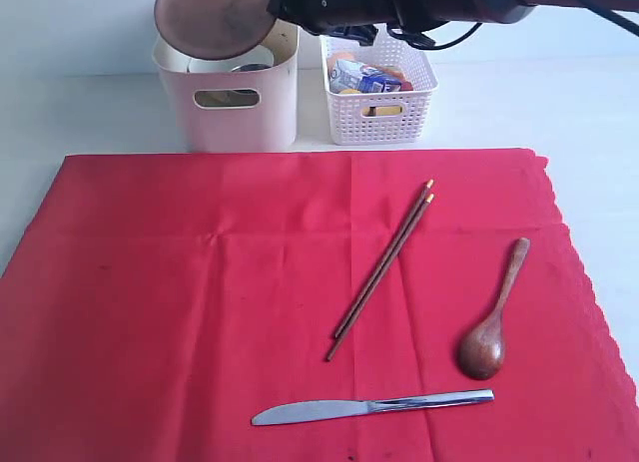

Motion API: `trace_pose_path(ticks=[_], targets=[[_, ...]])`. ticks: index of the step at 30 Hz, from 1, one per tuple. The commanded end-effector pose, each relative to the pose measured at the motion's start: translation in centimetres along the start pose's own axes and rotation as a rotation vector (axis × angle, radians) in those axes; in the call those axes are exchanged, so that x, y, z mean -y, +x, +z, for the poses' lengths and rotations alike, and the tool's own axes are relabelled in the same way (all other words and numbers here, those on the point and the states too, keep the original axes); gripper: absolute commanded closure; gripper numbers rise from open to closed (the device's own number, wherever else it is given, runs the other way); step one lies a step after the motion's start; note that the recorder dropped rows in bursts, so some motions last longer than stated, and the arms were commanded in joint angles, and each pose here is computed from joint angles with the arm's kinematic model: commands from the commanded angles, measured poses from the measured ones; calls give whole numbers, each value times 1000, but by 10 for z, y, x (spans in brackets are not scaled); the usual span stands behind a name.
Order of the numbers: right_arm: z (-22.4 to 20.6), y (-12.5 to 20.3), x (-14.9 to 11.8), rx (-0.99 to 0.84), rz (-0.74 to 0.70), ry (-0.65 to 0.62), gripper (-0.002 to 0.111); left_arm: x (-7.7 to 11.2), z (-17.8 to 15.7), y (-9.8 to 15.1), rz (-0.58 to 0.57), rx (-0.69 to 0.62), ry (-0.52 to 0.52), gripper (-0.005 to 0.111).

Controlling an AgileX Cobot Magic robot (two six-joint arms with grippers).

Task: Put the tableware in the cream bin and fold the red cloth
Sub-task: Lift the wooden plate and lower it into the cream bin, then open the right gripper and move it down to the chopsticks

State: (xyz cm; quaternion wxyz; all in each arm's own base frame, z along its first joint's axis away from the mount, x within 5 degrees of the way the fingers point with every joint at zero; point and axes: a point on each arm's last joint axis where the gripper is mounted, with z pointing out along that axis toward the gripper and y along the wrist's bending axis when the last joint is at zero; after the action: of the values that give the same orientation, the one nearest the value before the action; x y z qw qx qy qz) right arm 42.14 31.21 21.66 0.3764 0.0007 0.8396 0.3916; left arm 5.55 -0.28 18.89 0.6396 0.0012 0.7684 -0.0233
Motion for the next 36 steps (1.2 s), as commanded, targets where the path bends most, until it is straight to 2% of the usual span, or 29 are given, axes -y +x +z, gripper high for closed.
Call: trace_pose_path(ticks=[1,8,13,23,27,32,36], targets=[[0,-5,-1,32,-6,7,100,0,-1,-1,-10,13,-1,104],[0,-4,-1,26,-17,4,67,0,-1,-1,-10,13,-1,104],[0,-3,0,6,-109,13,52,0,-1,-1,-10,13,-1,104],[-2,2,-5,-61,-129,-25,50,0,-1,-1,-10,13,-1,104],[-8,-1,-10,-71,-223,-27,50,0,-1,-1,-10,13,-1,104],[-31,-16,-31,-63,-347,-54,55,0,-1,-1,-10,13,-1,104],[-64,-28,-54,-114,-528,-79,60,0,-1,-1,-10,13,-1,104]])
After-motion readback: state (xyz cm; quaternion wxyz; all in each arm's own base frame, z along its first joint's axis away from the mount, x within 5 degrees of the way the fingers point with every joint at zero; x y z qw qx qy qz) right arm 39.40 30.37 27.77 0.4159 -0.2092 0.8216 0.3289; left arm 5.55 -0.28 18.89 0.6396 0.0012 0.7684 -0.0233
